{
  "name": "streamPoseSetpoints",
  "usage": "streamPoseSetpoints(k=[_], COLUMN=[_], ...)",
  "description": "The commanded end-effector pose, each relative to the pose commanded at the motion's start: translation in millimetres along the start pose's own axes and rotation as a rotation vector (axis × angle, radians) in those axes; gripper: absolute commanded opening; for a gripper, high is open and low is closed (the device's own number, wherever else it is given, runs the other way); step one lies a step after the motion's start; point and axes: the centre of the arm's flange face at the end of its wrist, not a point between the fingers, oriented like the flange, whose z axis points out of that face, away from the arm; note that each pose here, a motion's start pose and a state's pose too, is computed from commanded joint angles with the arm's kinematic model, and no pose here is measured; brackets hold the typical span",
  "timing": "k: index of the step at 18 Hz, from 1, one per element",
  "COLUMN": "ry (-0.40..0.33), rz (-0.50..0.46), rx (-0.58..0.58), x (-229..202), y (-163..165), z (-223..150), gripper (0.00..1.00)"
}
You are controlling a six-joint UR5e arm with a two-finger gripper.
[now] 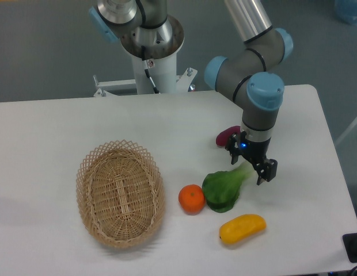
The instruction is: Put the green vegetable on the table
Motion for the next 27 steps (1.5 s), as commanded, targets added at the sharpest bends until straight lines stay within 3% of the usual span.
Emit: streamPoseSetpoints(k=[6,16,27], ry=[-0.091,0.002,0.057], rz=[0.017,0.009,0.077], rx=[-0.003,-0.02,-0.068], x=[-33,-55,-49], y=[-10,-14,50], z=[-49,-122,-156], gripper=[1.0,1.0,1.0])
